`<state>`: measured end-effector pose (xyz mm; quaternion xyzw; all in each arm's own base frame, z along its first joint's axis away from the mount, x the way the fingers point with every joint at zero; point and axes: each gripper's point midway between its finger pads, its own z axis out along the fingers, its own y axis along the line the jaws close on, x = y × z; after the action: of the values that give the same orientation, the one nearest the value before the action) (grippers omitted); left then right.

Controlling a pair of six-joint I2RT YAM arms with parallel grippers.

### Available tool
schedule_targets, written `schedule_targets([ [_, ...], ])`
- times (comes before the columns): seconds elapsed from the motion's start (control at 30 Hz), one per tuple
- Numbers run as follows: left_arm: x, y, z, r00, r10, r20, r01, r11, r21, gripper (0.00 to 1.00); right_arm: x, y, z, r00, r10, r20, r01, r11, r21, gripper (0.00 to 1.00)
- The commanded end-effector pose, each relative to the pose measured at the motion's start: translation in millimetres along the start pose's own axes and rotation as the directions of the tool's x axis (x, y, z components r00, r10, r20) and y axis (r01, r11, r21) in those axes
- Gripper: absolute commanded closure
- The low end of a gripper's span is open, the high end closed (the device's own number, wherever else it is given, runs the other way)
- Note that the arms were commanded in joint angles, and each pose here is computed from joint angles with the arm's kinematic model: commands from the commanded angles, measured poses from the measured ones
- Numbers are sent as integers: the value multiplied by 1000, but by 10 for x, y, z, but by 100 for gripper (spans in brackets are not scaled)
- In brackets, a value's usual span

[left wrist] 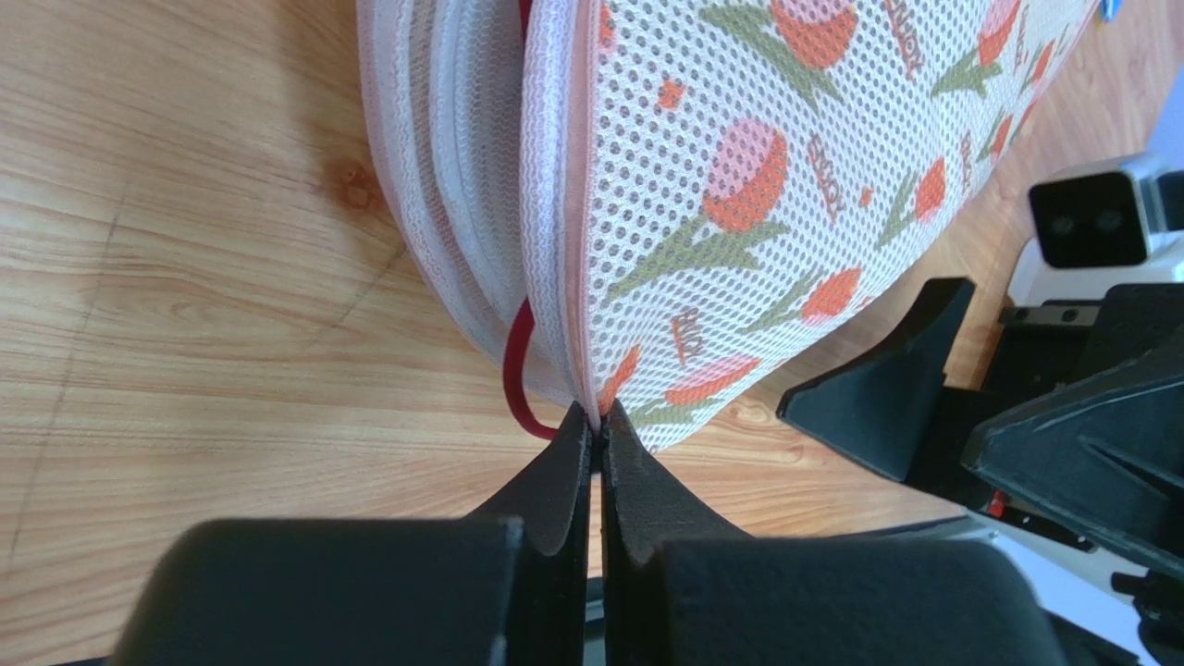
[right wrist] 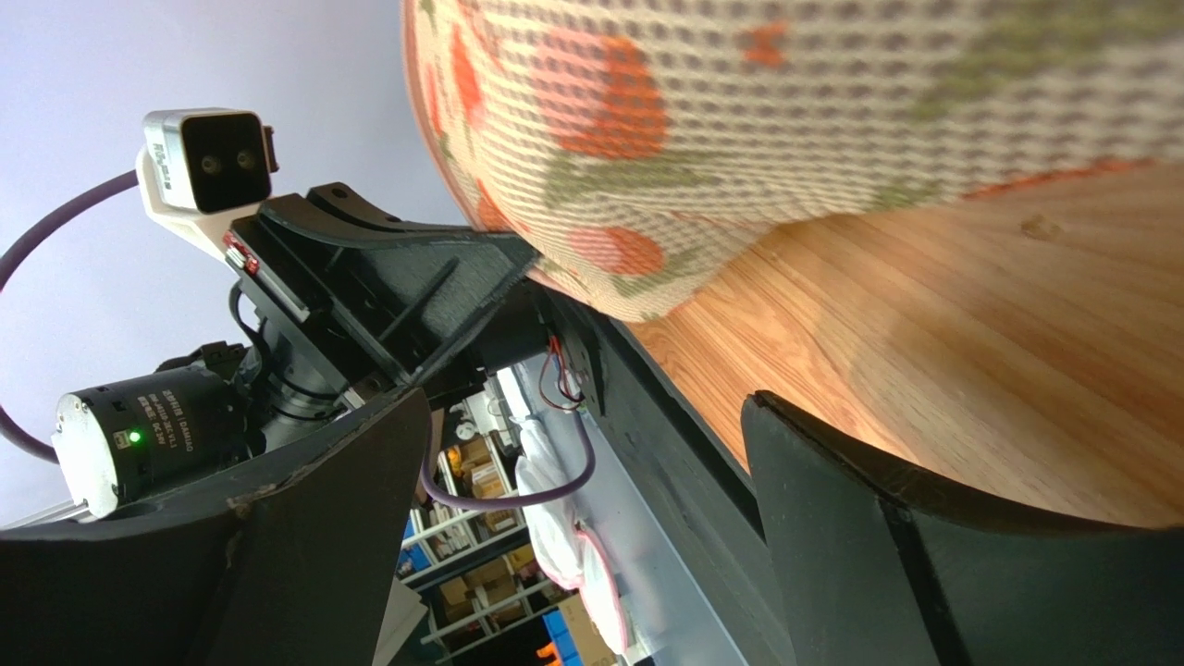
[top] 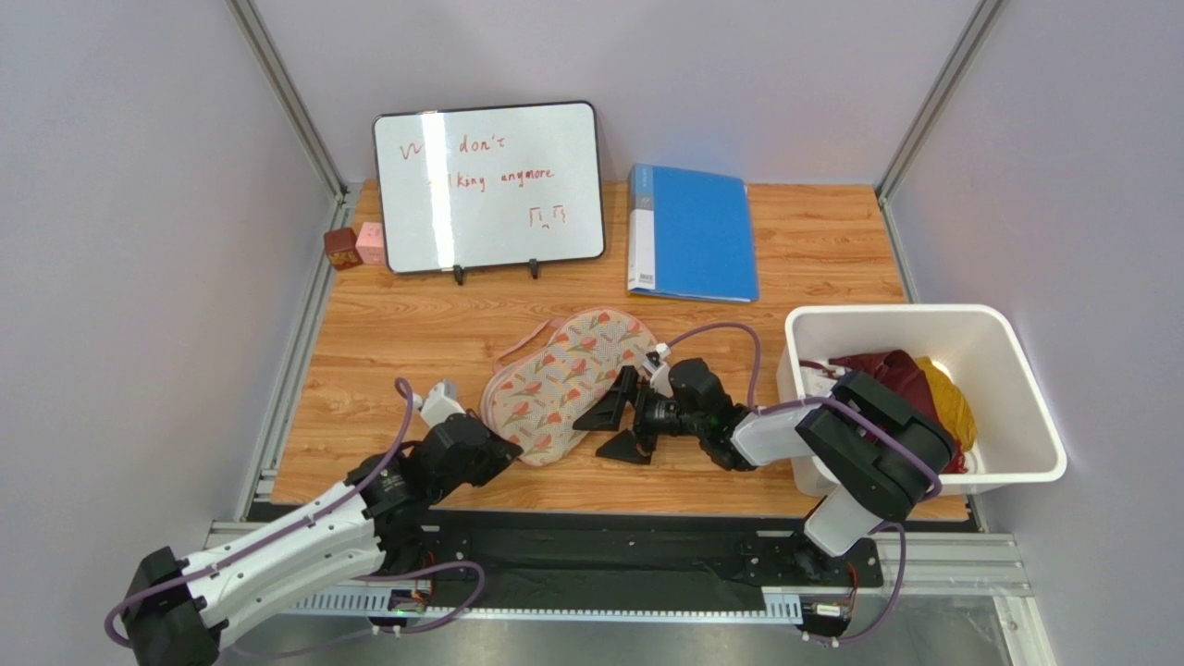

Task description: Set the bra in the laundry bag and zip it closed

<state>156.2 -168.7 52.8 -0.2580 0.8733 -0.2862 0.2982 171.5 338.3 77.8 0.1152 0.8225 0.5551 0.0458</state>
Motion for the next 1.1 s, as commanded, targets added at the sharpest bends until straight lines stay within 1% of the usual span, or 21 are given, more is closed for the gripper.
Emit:
schedule_targets([
  [0.0, -111, -41, 6, 997, -49, 64, 47, 998, 36, 100, 36, 60, -11, 1000, -15, 1, 15, 999, -39, 9],
  [0.1, -112, -48, -11, 997, -51, 66, 48, 997, 58, 100, 47, 38, 46, 999, -36, -6, 36, 998, -51, 9],
  [0.2, -97, -169, -49, 998, -27, 50, 21, 992, 121, 100, 42, 33, 125, 999, -36, -13, 35, 997, -69, 9],
  [0.23, -90, -251, -84, 999, -15, 39, 9, 988, 152, 98, 29, 65, 138, 999, -39, -11, 38, 996, -84, 9],
  [0.27, -85, -281, -109, 999, 9, 34, -15, 986, 165, 93, 29, 32, 167, 999, -31, -14, 30, 997, -74, 9],
  [0.3, -81, -288, -129, 1000, 14, 28, -19, 986, 164, 82, 23, 35, 186, 999, -33, -14, 32, 997, -74, 9],
  [0.37, -75, -315, -188, 999, 30, 15, -33, 985, 172, 70, 3, 33, 234, 999, -32, -16, 30, 997, -73, 9],
  [0.4, -79, -304, -207, 999, 33, 14, -35, 985, 167, 61, -5, 41, 246, 999, -29, -13, 28, 997, -73, 9],
  [0.47, -82, -322, -255, 999, 40, 11, -42, 983, 181, 55, -22, 88, 286, 1000, -28, -12, 27, 997, -79, 10],
  [0.5, -73, -270, -265, 999, 46, 5, -46, 986, 162, 43, -34, 90, 307, 1000, -28, -3, 28, 997, -75, 11],
  [0.57, -93, -300, -323, 998, 63, 7, -63, 983, 173, 42, -32, 99, 343, 1000, -30, 6, 31, 997, -66, 13],
  [0.63, -109, -296, -391, 997, 72, 3, -71, 983, 168, 38, -49, 73, 382, 1000, -20, 19, 21, 999, -51, 16],
  [0.7, -113, -362, -459, 997, 73, -3, -71, 977, 202, 37, -60, 35, 413, 999, 8, 41, -7, 999, -32, 17],
  [0.73, -103, -422, -523, 998, 66, -15, -61, 969, 239, 37, -38, 11, 429, 999, 17, 44, -16, 1000, -21, 21],
  [0.77, -97, -444, -549, 998, 56, -23, -48, 967, 251, 37, -40, -10, 433, 998, 28, 53, -28, 1000, -10, 22],
  [0.87, -13, -510, -625, 995, 60, -75, -35, 955, 295, 41, -29, -86, 472, 995, 45, 84, -49, 998, 45, 24],
  [0.9, 16, -532, -637, 994, 67, -91, -36, 951, 306, 43, -80, -88, 492, 992, 43, 119, -50, 997, 57, 26],
  [0.93, 102, -521, -627, 987, 100, -128, -57, 950, 308, 44, -88, -129, 496, 990, 44, 131, -55, 995, 80, 30],
  [0.97, 136, -515, -613, 983, 111, -143, -63, 950, 306, 49, -83, -130, 508, 990, 38, 137, -51, 995, 88, 33],
  [1.03, 247, -471, -555, 971, 149, -188, -90, 952, 293, 51, -104, -65, 541, 989, 52, 138, -64, 995, 82, 53],
  [1.07, 267, -466, -528, 968, 163, -191, -102, 950, 294, 53, -110, -28, 546, 989, 59, 136, -69, 995, 74, 58],
])
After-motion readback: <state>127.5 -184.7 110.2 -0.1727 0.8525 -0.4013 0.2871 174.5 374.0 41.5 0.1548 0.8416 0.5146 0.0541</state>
